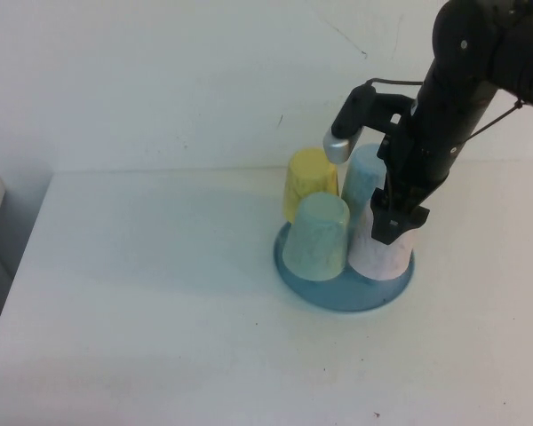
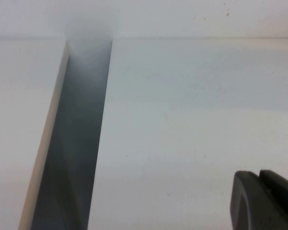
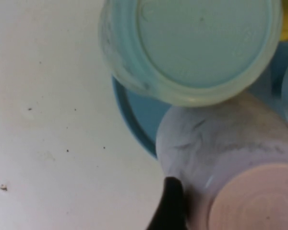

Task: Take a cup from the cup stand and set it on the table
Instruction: Pick up the cup from the rack

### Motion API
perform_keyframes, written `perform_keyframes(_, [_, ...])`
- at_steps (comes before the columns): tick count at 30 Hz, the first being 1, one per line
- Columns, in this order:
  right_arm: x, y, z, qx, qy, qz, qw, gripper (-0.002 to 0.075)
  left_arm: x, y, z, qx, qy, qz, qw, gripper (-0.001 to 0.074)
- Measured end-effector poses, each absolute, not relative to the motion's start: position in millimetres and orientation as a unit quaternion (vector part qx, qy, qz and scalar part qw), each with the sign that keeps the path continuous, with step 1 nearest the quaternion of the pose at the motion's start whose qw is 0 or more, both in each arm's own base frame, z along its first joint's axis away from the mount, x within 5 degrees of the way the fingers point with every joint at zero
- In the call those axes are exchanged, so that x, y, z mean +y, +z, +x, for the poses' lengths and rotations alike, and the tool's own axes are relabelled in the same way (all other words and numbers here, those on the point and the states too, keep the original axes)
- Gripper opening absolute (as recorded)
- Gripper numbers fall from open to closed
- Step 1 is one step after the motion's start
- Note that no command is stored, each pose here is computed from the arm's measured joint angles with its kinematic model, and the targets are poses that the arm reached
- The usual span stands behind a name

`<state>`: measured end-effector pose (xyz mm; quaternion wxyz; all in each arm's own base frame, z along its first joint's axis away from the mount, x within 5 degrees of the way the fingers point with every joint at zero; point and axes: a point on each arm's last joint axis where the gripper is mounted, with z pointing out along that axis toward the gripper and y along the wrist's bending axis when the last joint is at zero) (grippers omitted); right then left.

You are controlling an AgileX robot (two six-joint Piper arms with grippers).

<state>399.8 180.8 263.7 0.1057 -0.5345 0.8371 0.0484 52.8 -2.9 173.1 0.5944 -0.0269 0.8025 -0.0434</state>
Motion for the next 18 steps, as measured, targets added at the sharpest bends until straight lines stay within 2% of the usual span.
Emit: perform_keyframes(18, [184.9,252.8,404.8,0.848,0.051,-0.519,0.095,0.0566,-2.9,173.1,52.8,0.803,-0.044,-0.028,0.594,-0.0003])
